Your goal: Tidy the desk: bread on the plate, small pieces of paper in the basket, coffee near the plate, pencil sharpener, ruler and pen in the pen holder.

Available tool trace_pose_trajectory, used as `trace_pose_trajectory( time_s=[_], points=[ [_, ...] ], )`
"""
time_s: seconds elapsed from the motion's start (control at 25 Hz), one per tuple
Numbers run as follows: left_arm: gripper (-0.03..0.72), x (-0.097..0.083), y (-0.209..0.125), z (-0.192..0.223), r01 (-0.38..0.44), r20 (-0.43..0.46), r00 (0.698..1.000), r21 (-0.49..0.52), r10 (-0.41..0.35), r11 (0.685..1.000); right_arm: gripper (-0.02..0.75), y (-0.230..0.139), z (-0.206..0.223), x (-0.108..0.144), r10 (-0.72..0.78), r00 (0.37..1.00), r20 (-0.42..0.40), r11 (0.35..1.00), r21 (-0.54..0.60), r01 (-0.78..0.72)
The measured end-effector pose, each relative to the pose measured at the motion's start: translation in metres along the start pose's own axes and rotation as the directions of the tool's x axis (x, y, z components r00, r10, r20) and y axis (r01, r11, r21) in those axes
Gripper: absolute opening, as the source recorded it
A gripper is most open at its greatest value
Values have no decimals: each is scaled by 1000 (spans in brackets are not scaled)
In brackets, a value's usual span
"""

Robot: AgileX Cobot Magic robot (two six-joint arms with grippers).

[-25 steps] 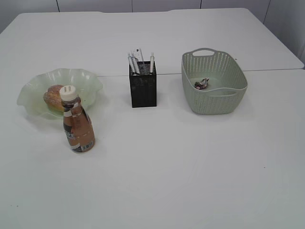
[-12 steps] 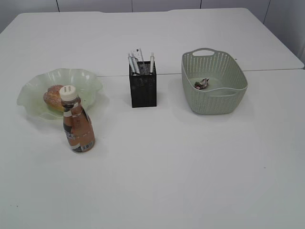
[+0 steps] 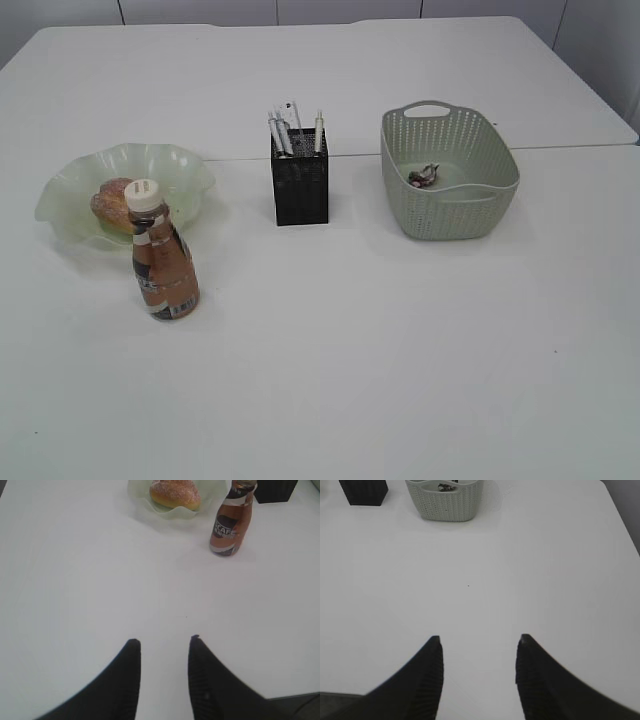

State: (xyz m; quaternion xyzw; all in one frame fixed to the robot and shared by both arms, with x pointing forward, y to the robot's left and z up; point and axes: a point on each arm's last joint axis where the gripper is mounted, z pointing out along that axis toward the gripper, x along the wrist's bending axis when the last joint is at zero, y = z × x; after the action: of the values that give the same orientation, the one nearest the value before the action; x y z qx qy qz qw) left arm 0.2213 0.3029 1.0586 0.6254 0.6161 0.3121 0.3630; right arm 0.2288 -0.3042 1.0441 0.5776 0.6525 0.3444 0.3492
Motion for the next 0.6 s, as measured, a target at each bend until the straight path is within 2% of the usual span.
trace_pose_trajectory(
  time_s=[0.24, 0.44, 0.6],
  points=[
    [241, 0, 0, 0, -10, 0, 1000, -4, 10, 1000, 352, 0, 0, 2, 1, 1000, -17, 1000, 0, -1],
    [241, 0, 1, 0, -12, 0, 1000, -6, 12, 1000, 352, 0, 0, 8, -71, 994, -87, 997, -9, 70],
    [241, 0, 0, 1, -12, 0, 1000, -3, 12, 1000, 352, 0, -1, 9, -89, 991, -100, 996, -13, 88]
  ],
)
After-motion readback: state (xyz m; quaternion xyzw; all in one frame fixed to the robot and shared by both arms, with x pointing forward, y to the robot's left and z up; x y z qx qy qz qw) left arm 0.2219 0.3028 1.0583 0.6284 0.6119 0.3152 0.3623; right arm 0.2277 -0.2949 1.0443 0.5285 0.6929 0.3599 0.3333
